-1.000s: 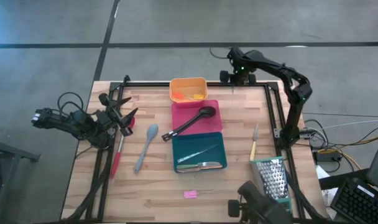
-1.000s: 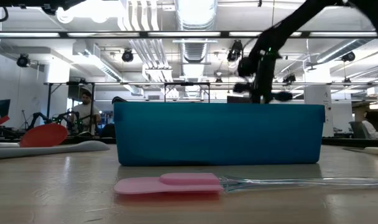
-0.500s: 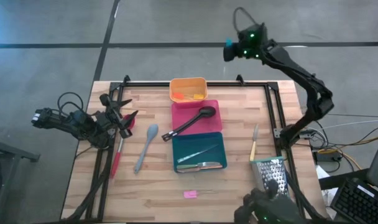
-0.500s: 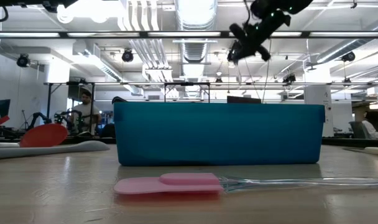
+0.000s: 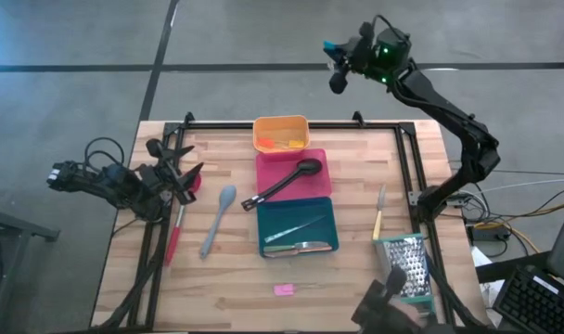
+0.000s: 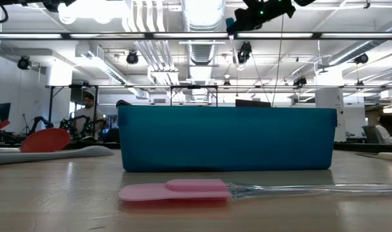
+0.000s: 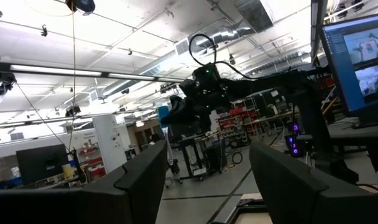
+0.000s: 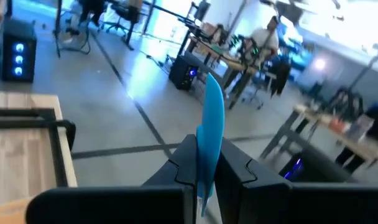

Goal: Pick & Place Kitchen Items
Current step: Put the blue spatula into the yellow bin

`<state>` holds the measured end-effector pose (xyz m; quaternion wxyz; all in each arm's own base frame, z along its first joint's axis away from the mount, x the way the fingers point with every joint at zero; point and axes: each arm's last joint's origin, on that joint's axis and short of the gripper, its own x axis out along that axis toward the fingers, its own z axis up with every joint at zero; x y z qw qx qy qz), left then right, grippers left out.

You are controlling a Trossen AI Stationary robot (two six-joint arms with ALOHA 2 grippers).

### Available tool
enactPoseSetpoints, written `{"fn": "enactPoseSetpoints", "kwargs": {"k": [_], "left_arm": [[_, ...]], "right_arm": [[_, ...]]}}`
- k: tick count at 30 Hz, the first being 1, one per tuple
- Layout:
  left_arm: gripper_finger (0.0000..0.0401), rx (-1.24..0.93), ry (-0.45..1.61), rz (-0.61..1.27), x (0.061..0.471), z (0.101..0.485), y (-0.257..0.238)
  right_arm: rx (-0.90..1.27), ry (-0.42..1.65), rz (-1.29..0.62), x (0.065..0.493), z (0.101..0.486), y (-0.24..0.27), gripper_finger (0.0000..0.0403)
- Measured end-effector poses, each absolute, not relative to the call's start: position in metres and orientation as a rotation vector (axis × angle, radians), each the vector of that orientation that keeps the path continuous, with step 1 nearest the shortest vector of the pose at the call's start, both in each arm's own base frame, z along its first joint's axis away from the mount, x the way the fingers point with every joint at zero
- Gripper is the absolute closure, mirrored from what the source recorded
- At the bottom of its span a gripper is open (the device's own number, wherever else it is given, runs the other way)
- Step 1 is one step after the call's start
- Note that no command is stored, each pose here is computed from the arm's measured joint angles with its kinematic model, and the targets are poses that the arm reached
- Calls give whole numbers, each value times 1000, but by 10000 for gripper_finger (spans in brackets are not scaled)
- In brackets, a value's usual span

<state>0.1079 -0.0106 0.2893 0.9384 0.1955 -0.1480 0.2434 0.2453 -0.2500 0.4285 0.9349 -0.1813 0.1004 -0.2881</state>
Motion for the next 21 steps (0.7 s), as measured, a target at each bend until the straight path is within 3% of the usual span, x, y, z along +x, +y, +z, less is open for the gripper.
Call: {"fn": "enactPoseSetpoints", "kwargs": {"k": [13,21], "left_arm": [[167,403,-322,519,106,293,-10],[167,382,-314,509,108,291,-10]], "right_arm": [[-485,265,-373,292,402,-233,385],[-369,385,-312,317,372,-236,385]]}}
